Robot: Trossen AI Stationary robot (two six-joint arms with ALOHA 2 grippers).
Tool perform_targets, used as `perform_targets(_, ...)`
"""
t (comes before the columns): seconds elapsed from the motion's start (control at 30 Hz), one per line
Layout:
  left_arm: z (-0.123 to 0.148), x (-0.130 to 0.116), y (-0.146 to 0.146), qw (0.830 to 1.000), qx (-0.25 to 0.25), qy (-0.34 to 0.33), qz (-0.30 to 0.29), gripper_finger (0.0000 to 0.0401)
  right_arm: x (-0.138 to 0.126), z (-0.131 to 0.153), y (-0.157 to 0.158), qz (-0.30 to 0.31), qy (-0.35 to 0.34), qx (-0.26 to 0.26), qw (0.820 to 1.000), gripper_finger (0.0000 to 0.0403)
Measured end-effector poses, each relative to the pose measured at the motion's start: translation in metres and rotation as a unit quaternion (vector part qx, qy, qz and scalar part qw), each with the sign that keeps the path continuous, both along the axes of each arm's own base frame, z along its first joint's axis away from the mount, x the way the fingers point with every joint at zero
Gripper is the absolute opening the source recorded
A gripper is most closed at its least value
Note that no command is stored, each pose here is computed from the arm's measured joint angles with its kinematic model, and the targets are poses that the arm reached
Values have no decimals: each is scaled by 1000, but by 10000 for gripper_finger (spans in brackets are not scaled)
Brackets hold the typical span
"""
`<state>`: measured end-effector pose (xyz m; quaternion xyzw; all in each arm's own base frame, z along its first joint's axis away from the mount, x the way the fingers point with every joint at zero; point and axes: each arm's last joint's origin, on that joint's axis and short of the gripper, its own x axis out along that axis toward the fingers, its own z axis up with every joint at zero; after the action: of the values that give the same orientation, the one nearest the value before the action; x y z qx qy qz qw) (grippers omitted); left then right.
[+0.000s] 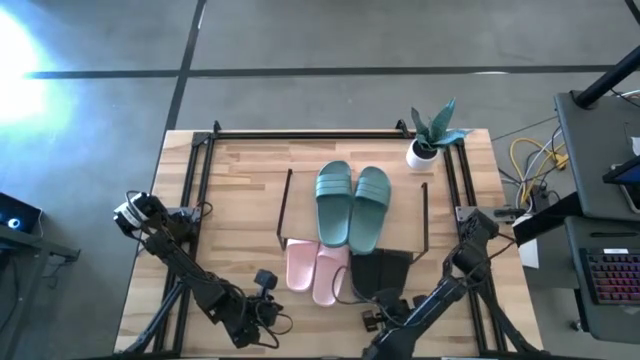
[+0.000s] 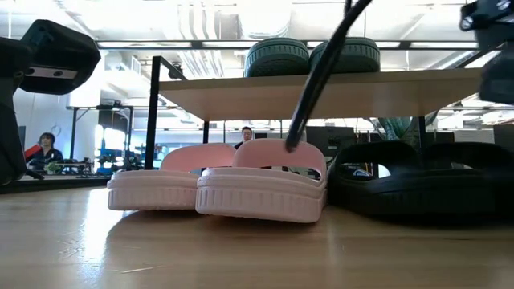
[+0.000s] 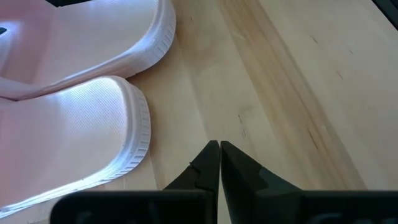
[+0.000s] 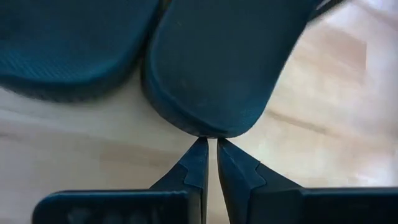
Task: Pick and place slides into the shelf
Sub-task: Adjust the black slides under the shelf, then adjust the pink slides under the shelf
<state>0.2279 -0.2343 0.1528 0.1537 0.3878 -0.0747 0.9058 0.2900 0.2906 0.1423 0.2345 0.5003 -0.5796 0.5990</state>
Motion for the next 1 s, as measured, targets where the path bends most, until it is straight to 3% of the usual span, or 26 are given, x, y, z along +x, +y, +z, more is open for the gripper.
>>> perform_targets(0.13,0,0,0,1000,1,1,0,0,3,1,-4,7,-12,-15,1000,27)
perform_targets(0.3,-1,0,0,1000,-9,1,9,0,4,9,2,5,-16,16,1000,27)
perform_targets(0.57,0,8,0,994,-84,-18,61,0,19,22,33,35,-155,105,982,27)
perform_targets(0.67,-4,20,5,992,-94,-30,78,0,30,20,32,21,-209,110,971,27)
perform_targets(0.83,-13,39,25,989,-72,-35,124,0,47,20,16,6,-254,74,964,27)
perform_targets(1.0,-16,48,40,993,-22,-29,110,0,74,21,-2,45,-263,84,960,27)
